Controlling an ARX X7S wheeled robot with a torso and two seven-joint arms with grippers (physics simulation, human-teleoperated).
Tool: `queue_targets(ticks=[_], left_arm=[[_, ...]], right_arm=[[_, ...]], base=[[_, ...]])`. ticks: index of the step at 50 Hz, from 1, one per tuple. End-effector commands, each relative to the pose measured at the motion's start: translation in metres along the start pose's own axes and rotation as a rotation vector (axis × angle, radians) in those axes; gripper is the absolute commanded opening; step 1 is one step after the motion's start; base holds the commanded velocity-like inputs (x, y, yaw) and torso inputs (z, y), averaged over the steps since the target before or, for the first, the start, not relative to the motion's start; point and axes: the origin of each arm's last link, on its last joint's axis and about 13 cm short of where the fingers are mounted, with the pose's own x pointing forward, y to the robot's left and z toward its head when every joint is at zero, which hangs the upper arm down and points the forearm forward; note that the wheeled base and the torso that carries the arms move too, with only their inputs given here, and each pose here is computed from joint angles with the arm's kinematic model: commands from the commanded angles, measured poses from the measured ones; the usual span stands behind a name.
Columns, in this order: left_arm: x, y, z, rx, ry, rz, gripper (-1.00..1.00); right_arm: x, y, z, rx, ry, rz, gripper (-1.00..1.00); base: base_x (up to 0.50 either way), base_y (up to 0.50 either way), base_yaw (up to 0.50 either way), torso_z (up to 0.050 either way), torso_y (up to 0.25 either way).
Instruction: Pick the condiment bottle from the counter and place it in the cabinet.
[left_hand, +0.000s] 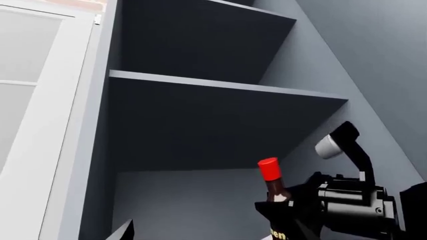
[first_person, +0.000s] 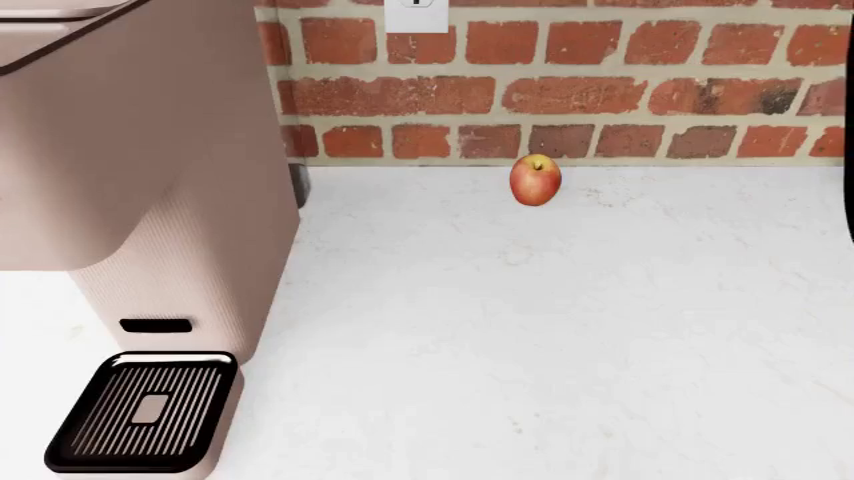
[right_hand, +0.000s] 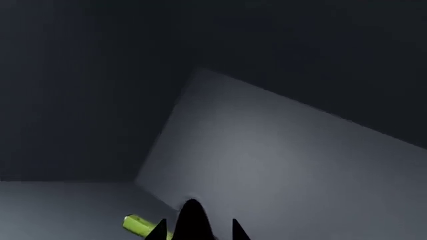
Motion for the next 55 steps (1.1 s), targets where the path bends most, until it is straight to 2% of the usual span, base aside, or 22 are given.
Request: queue_targets(ticks=[1, 6, 13, 14, 55], left_arm=[[0.000, 0.000, 0.000, 0.002, 0.001, -0.001, 1.00], [0.000, 0.000, 0.001, 0.004, 0.000, -0.001, 1.00], [0.000, 0.000, 0.001, 0.005, 0.002, -0.001, 1.00], [0.000, 0.000, 0.001, 0.005, 0.002, -0.001, 1.00], [0.001, -0.001, 0.003, 0.006, -0.003, -0.004, 1.00]], right_arm=[[-0.012, -0.023, -0.111, 0.174, 0.489, -0.206, -1.00], [-0.014, -0.024, -0.112, 0.209, 0.487, -0.231, -1.00], [-0.014, -0.025, -0.114, 0.200, 0.487, -0.237, -1.00], [-0.014, -0.025, -0.114, 0.197, 0.486, -0.236, 1.00], [-0.010, -0.027, -0.100, 0.166, 0.410, -0.238, 1.00]], base=[[0.00, 0.00, 0.00, 0.048, 0.070], [0.00, 0.00, 0.00, 0.048, 0.068], [0.00, 0.00, 0.00, 0.048, 0.069], [0.00, 0.00, 0.00, 0.048, 0.070], [0.00, 0.00, 0.00, 0.048, 0.069]])
